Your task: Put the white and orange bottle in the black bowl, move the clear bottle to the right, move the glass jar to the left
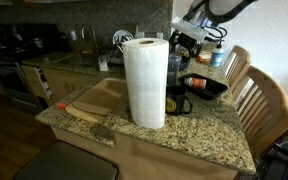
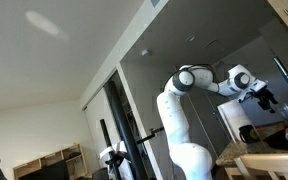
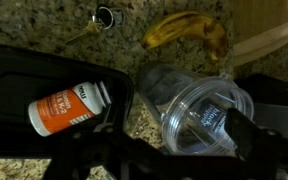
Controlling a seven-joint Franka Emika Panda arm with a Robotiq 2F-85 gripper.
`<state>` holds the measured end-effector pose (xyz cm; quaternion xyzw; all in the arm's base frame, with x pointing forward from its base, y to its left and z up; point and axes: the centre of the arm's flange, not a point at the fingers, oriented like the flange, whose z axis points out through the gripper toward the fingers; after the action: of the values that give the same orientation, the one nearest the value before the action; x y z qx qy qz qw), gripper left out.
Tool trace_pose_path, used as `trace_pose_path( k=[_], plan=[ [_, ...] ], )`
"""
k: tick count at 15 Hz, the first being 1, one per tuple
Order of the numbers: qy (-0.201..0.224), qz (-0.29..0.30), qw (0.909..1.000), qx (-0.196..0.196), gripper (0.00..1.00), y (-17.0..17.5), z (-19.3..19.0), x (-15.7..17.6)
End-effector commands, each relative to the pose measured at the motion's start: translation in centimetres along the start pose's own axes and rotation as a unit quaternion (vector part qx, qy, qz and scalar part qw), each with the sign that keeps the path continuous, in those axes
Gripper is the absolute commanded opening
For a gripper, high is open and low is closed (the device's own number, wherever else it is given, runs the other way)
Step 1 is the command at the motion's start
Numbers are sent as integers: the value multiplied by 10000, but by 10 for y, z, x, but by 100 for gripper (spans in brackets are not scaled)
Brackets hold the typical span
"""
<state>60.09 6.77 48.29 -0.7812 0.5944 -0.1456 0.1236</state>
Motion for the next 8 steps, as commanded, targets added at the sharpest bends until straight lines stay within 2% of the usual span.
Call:
trace_pose_path(
  k=[1,3,8],
  plan=[
    [-16,31,10000,-39,100,-5,8,3],
    [-33,47,10000,-78,100,-11,15,5],
    [-82,455,9975,-538,100,-6,52,24]
  ],
)
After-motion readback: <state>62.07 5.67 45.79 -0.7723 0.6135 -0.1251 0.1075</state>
